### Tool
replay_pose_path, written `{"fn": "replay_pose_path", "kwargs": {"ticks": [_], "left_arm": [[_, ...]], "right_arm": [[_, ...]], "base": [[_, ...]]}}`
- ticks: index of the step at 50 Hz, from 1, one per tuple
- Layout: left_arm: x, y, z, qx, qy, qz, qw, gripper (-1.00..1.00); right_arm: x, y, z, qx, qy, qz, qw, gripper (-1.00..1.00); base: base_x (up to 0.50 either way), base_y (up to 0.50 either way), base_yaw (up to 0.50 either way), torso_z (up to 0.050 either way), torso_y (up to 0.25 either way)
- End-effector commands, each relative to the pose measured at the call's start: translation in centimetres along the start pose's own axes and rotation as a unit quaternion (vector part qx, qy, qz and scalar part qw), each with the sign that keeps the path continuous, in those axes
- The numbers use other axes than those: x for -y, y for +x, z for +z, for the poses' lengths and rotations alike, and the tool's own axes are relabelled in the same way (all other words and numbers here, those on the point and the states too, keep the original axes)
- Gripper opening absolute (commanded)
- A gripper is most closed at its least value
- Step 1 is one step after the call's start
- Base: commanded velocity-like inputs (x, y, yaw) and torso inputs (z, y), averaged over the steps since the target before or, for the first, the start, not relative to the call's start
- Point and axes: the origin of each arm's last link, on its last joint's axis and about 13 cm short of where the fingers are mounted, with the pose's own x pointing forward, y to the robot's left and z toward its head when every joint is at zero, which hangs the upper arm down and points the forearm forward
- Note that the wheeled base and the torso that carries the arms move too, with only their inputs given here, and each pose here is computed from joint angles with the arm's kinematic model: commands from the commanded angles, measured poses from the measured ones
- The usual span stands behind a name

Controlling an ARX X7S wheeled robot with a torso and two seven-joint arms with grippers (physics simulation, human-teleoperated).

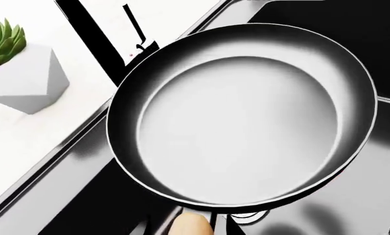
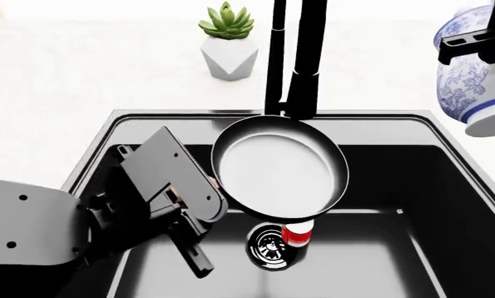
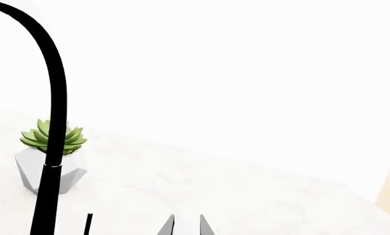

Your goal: Pick the teapot and pot and place them in the sink. Then turn on the water.

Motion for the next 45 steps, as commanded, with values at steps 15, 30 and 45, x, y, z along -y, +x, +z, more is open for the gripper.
{"fn": "replay_pose_path", "kwargs": {"ticks": [15, 30, 45], "left_arm": [[-1.1, 4.3, 1.4, 0.053, 0.008, -0.085, 0.995, -1.0], [-0.1, 7.0, 1.3, 0.052, -0.002, -0.131, 0.99, -1.0], [1.8, 9.0, 0.7, 0.05, -0.004, -0.176, 0.983, -1.0]], "right_arm": [[0.2, 0.3, 0.3, 0.01, 0.0, -0.019, 1.0, -1.0], [0.3, 0.5, 0.0, 0.007, 0.003, -0.019, 1.0, -1.0], [0.4, 0.5, -0.2, 0.005, 0.006, -0.019, 1.0, -1.0]], "base": [[0.0, 0.0, 0.0, 0.001, 0.004], [0.0, 0.0, 0.0, 0.001, 0.004], [0.0, 0.0, 0.0, 0.001, 0.004]]}}
